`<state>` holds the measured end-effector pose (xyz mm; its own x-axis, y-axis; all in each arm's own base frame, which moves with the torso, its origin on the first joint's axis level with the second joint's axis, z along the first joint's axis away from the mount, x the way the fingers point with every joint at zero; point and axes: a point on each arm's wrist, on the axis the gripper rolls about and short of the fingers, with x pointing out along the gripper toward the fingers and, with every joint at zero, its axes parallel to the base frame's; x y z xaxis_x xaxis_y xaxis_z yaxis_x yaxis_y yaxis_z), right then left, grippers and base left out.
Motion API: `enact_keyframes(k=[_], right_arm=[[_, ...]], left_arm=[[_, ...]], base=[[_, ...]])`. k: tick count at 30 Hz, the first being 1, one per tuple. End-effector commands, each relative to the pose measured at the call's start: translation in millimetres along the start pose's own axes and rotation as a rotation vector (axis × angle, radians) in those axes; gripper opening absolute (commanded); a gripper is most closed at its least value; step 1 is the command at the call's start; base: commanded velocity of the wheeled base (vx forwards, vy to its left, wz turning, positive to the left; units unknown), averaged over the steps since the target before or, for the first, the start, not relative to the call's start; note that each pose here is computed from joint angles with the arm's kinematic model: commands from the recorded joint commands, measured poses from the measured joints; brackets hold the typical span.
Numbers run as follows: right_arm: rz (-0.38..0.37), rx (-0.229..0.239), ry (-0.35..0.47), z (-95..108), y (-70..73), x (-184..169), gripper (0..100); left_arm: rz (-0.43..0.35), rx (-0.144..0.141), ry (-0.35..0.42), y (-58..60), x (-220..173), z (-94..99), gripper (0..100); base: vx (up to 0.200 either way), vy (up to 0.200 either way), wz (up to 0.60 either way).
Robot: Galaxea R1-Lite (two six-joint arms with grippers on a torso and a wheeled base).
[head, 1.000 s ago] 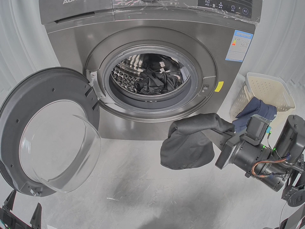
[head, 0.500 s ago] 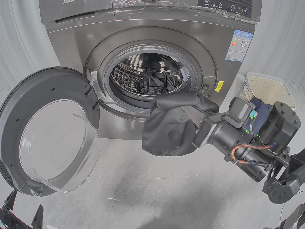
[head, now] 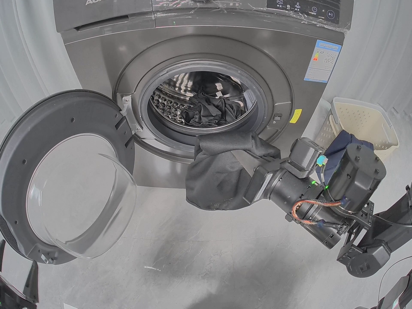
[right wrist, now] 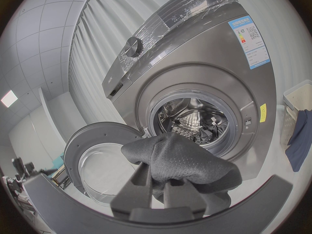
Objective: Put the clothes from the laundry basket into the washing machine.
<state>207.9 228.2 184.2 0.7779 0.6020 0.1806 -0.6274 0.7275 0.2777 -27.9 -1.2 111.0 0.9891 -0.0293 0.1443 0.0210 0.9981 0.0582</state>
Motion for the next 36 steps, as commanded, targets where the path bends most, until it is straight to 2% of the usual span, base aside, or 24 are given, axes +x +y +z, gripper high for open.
enact_keyframes(k=[1, 4, 5, 6, 7, 10, 11, 12, 13, 17, 18, 20, 22, 23, 25, 26, 29, 33, 36], right_arm=[[0.015, 0.002, -0.019, 10.3, 2.2, -12.9, 0], [0.034, 0.005, -0.031, 14.1, 1.2, -9.1, 0], [0.044, 0.007, -0.032, 14.7, 1.2, -8.8, 0], [0.046, 0.007, -0.032, 14.7, 1.2, -8.8, 0], [0.06, 0.007, -0.037, 17.0, 1.7, -8.3, 0], [0.068, 0.011, -0.057, 22.2, 3.5, -6.5, 0], [0.068, 0.011, -0.057, 22.2, 3.5, -6.5, 0], [0.068, 0.01, -0.064, 23.7, 3.6, -5.6, 0], [0.072, 0.011, -0.073, 26.0, 4.4, -4.2, 0], [0.077, 0.012, -0.074, 26.0, 5.1, -3.6, 0], [0.074, 0.011, -0.075, 25.9, 4.3, -2.6, 0], [0.058, 0.008, -0.089, 30.1, -0.6, -1.0, 0], [0.051, 0.01, -0.104, 35.5, -2.2, 1.2, 0], [0.048, 0.011, -0.109, 36.2, -2.9, 1.9, 0], [0.047, 0.011, -0.105, 35.2, -3.3, 1.3, 0], [0.046, 0.012, -0.102, 34.3, -3.5, 1.4, 0], [0.054, 0.013, -0.112, 36.7, -1.6, 3.2, 0], [0.063, 0.012, -0.118, 38.2, 0.4, 6.5, 0], [0.078, 0.011, -0.123, 40.9, 1.1, 7.6, 0]], left_arm=[[-0.107, -0.007, -0.04, 2.7, 24.0, 60.2, 100], [-0.323, -0.056, 0.116, -1.6, 40.3, 41.9, 100], [-0.351, -0.07, 0.147, -2.5, 44.2, 39.6, 100], [-0.356, -0.072, 0.152, -2.6, 44.9, 39.4, 100], [-0.406, -0.1, 0.212, -4.5, 53.3, 36.8, 100], [-0.531, -0.111, 0.286, -9.3, 67.8, 37.0, 100], [-0.531, -0.111, 0.286, -9.3, 67.8, 37.0, 100], [-0.585, -0.115, 0.313, -12.3, 75.5, 38.6, 100], [-0.636, -0.119, 0.346, -17.3, 88.3, 40.2, 100], [-0.754, -0.12, 0.378, -35.9, 117.8, 38.6, 100], [-0.777, -0.118, 0.406, -44.8, 130.6, 34.3, 100], [-0.774, -0.107, 0.444, -57.3, 150.4, 25.3, 100], [-0.782, -0.099, 0.447, -70.0, 165.8, 18.6, 100], [-0.789, -0.098, 0.445, -78.2, 174.1, 14.4, 100], [-0.792, -0.103, 0.44, -85.1, 181.7, 10.5, 100], [-0.788, -0.106, 0.432, -93.6, 191.6, 5.1, 100], [-0.799, -0.104, 0.439, -109.4, 204.8, -6.9, 100], [-0.811, -0.094, 0.483, -120.9, 214.2, -23.6, 100], [-0.812, -0.103, 0.484, -128.5, 225.1, -25.1, 100]], base=[[0.0, 0.0, 0.0], [0.0, 0.0, 0.0], [0.0, 0.0, 0.0], [0.0, 0.0, 0.0], [0.0, 0.0, 0.0], [0.0, 0.0, 0.0], [0.0, 0.0, 0.0], [0.0, 0.0, 0.0], [0.0, 0.0, 0.0], [0.0, 0.0, 0.0], [0.0, 0.0, 0.0], [0.0, 0.0, 0.0], [0.0, 0.0, 0.0], [0.0, 0.0, 0.0], [0.0, 0.0, 0.0], [0.0, 0.0, 0.0], [0.0, 0.0, 0.0], [0.0, 0.0, 0.0], [0.0, 0.0, 0.0]])
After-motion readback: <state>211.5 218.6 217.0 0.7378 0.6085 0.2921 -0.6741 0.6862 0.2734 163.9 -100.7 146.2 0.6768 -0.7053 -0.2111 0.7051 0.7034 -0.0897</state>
